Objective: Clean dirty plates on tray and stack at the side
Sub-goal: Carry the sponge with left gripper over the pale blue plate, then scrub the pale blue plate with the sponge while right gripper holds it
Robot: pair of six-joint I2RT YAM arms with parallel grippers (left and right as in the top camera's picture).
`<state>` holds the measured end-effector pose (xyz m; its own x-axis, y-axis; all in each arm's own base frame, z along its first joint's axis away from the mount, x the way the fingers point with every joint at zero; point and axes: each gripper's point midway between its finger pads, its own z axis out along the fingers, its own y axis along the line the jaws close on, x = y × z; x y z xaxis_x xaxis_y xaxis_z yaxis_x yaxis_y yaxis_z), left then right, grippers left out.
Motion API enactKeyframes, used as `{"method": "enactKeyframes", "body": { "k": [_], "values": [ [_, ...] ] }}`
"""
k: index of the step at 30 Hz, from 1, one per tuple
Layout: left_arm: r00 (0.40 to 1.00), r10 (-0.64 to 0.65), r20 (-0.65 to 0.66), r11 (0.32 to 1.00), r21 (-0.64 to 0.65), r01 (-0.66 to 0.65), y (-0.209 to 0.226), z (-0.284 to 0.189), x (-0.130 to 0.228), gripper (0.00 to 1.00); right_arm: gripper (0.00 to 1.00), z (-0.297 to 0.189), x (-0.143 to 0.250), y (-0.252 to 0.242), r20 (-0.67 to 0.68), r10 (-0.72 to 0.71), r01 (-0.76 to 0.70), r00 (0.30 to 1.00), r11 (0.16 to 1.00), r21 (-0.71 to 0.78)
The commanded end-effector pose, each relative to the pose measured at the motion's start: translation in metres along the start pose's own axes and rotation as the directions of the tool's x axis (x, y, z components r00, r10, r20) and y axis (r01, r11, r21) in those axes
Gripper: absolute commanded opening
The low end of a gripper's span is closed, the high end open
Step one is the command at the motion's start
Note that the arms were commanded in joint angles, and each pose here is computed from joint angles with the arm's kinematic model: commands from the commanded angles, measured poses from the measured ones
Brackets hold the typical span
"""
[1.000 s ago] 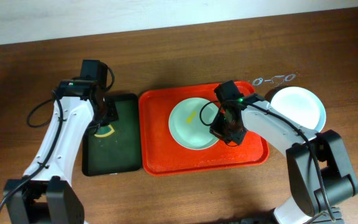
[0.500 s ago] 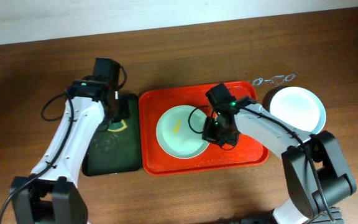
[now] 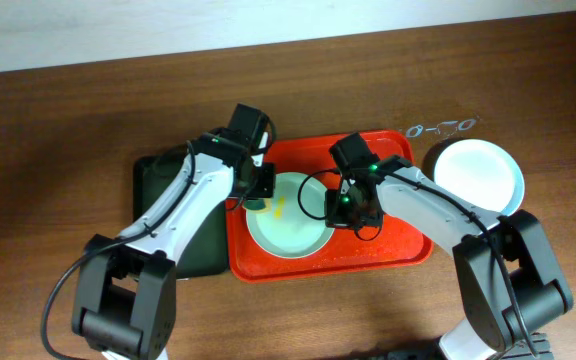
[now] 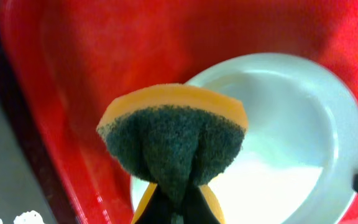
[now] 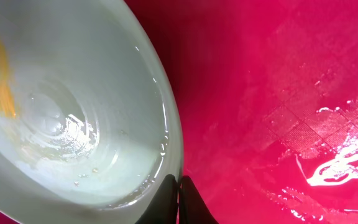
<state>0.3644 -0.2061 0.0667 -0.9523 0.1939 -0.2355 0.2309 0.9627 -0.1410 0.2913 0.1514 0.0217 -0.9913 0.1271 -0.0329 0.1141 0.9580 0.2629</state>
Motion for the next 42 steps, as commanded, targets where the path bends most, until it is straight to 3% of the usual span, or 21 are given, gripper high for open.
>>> {"method": "enactKeyframes", "body": {
  "k": [1,6,11,20,24,29,32,38,42],
  "values": [
    [0.999,0.031,-0.033,0.999,0.013,-0.031,-0.008,0.013,0.006,0.00,0.04,0.005,0.003,-0.004,-0.006,-0.053,0.053,0.999,0.998,0.024],
    [0.992,0.019,-0.124,1.000,-0.007,-0.020,-0.009,0.053,0.023,0.00,0.04,0.005,0.002,-0.003,0.000,-0.054,0.054,0.999,0.998,0.021],
    [0.973,0.015,-0.231,0.994,0.109,0.010,-0.027,0.076,0.045,0.00,0.04,0.005,0.001,-0.002,0.005,-0.055,0.055,0.998,0.998,0.019],
    [0.963,0.095,-0.252,0.914,0.406,0.016,-0.074,0.052,0.044,0.00,0.04,0.005,0.001,-0.002,0.006,-0.056,0.056,0.998,0.998,0.018],
    [0.979,0.088,-0.184,0.903,0.431,0.000,-0.075,0.023,0.024,0.00,0.04,0.005,0.001,-0.002,0.005,-0.067,0.066,0.998,0.998,0.018],
    [0.996,0.063,-0.058,0.955,0.292,-0.044,-0.047,-0.009,0.001,0.00,0.04,0.005,0.000,-0.002,0.008,-0.067,0.067,0.998,0.998,0.017],
    [0.999,0.038,-0.025,0.997,0.066,-0.036,-0.011,-0.001,-0.003,0.00,0.04,0.005,-0.001,-0.001,0.011,-0.067,0.067,0.998,0.998,0.015],
    [0.991,0.083,-0.103,0.996,0.042,-0.079,-0.024,0.042,0.019,0.00,0.04,0.005,-0.002,-0.001,0.014,-0.068,0.068,0.998,0.998,0.014],
    [0.981,0.043,-0.188,0.999,-0.003,-0.044,-0.017,0.079,0.037,0.00,0.04,0.005,-0.002,-0.001,0.014,-0.068,0.068,0.998,0.998,0.014]
  ]
}}
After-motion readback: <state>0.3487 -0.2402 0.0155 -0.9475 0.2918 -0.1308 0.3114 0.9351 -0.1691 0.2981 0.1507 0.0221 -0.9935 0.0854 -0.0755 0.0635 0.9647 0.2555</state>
